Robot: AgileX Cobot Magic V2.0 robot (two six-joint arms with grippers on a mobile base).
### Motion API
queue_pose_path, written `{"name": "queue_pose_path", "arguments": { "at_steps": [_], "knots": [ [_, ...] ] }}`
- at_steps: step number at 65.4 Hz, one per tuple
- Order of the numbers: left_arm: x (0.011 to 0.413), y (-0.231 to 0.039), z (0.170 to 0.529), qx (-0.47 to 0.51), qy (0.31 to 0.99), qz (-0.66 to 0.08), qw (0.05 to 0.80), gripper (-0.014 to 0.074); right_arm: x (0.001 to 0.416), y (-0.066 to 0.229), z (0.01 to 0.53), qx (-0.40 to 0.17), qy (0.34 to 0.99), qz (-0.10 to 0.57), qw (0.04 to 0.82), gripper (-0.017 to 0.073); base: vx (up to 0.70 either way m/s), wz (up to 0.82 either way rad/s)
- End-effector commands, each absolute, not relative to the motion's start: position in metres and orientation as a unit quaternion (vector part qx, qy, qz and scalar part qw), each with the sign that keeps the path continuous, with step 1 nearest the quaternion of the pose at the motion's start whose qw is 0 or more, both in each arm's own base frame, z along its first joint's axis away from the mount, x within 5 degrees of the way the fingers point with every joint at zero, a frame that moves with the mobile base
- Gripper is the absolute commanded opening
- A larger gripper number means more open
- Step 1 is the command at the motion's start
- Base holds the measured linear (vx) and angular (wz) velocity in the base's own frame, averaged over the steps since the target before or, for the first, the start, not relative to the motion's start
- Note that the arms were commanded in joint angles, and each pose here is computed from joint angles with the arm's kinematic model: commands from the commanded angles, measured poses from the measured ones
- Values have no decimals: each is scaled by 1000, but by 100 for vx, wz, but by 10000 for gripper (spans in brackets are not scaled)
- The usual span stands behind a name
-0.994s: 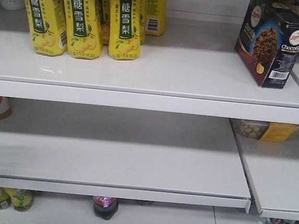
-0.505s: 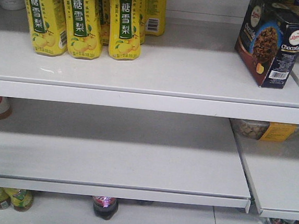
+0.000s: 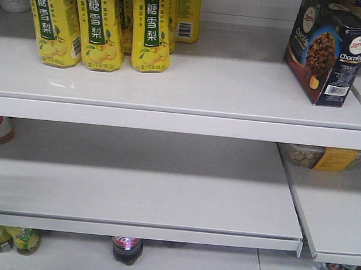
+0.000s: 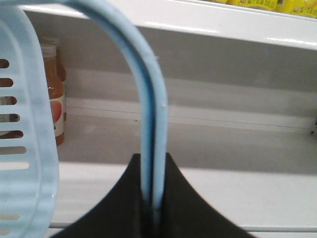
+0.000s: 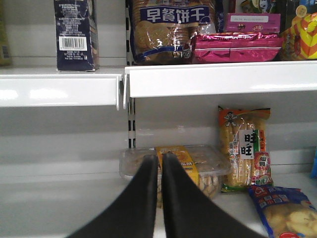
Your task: Left arm holds basket, right arm returns cookies
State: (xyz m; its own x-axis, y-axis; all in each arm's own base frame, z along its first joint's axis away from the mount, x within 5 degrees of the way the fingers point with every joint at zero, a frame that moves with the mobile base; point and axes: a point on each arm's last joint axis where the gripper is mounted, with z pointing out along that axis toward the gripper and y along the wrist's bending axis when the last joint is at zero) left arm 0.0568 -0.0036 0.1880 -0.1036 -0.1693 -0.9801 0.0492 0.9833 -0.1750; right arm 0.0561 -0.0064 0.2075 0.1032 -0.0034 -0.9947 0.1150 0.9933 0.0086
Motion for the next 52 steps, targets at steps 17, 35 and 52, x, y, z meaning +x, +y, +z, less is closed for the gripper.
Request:
{"name": "queue_pose_path", "arguments": {
  "at_steps": [17,35,52],
  "knots": [
    [54,-4,209,-27,684,-80,725,-3,55,-1,209,4,642,-19,766,-10,0,0],
    [54,-4,209,-27,684,-80,725,-3,55,-1,209,4,642,-20,767,-10,0,0],
    [54,-4,209,-27,684,-80,725,-3,55,-1,209,4,642,-20,767,-10,0,0]
  ]
}}
